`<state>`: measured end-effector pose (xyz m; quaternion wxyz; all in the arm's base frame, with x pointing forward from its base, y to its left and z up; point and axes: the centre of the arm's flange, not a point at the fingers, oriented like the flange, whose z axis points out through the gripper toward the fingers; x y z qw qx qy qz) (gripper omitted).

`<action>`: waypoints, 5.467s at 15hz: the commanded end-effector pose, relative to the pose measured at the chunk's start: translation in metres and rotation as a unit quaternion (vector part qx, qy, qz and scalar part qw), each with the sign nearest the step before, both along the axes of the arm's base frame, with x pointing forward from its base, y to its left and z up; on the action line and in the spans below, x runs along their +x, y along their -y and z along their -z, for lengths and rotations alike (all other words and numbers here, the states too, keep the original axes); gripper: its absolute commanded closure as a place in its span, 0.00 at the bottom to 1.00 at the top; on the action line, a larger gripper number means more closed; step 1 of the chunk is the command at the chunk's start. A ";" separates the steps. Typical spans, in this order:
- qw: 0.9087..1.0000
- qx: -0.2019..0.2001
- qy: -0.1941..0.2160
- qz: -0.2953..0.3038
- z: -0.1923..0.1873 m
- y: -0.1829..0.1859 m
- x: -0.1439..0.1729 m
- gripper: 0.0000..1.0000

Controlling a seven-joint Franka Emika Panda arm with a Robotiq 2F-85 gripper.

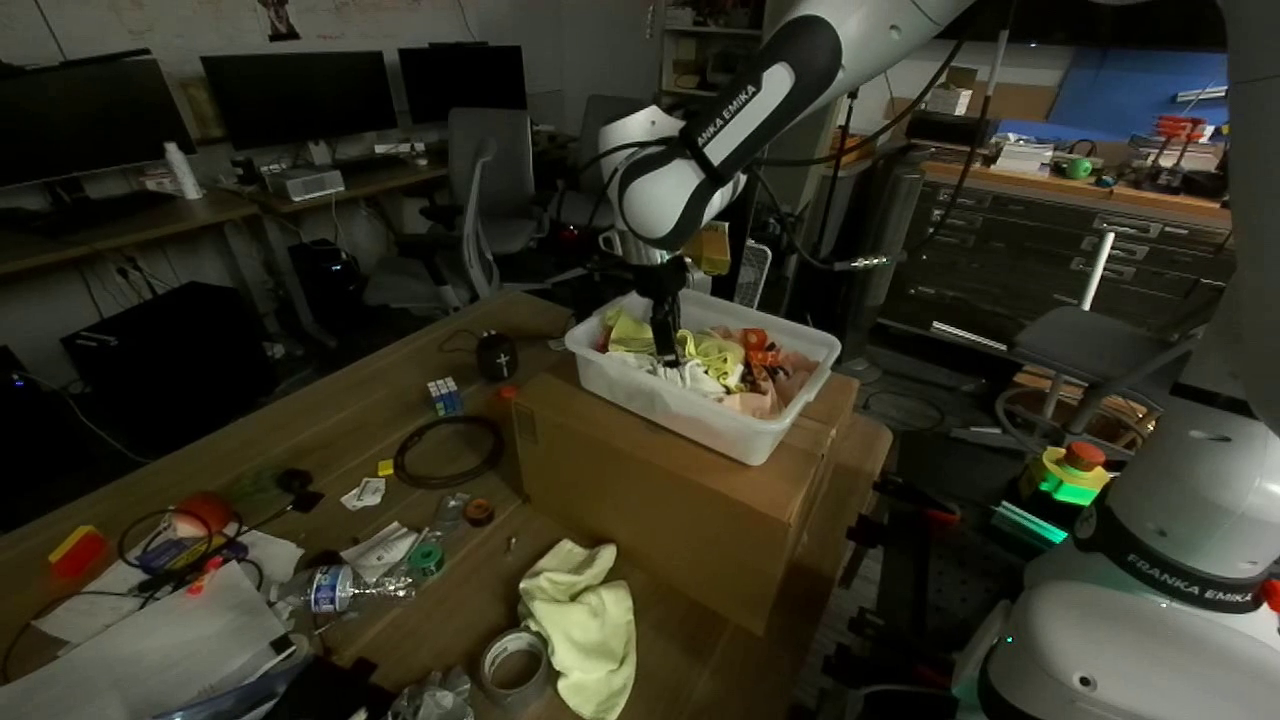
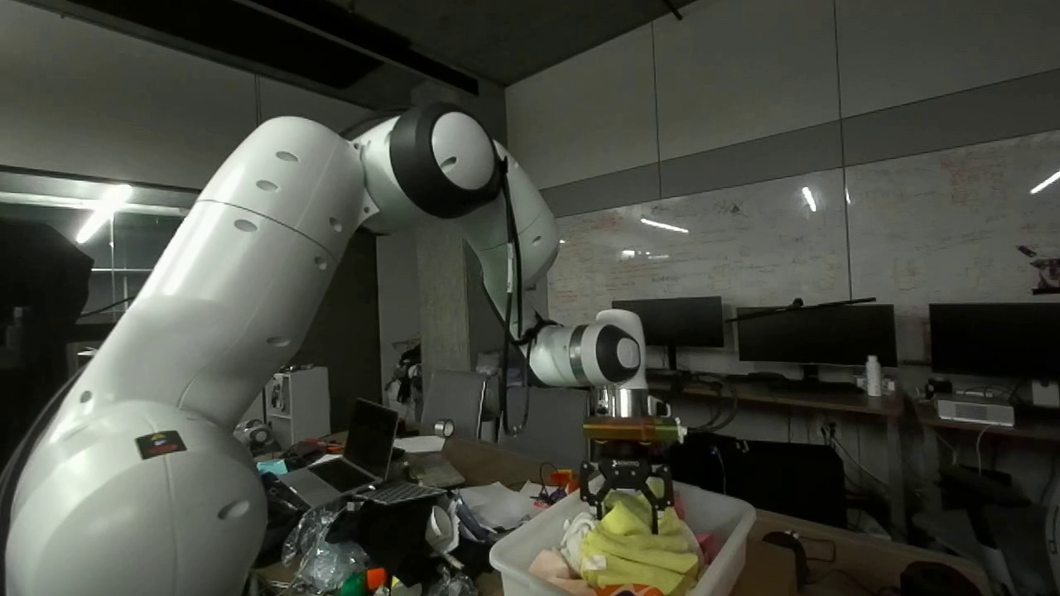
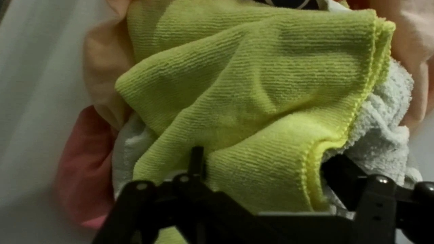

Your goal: Remove the contents from the storage box and put them on the table

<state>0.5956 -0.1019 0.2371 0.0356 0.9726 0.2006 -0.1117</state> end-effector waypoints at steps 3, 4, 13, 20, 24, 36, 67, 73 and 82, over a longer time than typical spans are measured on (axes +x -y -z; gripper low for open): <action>1.000 0.003 -0.001 0.000 0.001 0.006 0.004 0.58; 1.000 0.004 -0.001 0.000 -0.001 0.006 0.003 0.66; 0.997 -0.022 0.030 0.063 -0.053 0.020 -0.016 0.98; 0.973 -0.057 0.112 0.195 -0.163 0.029 -0.043 0.97; 0.948 -0.062 0.150 0.275 -0.239 0.014 -0.055 0.97; 0.943 -0.013 0.126 0.307 -0.400 -0.067 -0.076 0.97; 0.990 0.093 -0.088 -0.054 -0.420 -0.353 -0.033 0.97; 0.994 0.032 -0.084 -0.070 -0.403 -0.341 -0.030 0.43; 0.995 -0.080 -0.059 0.018 -0.346 -0.192 -0.005 0.00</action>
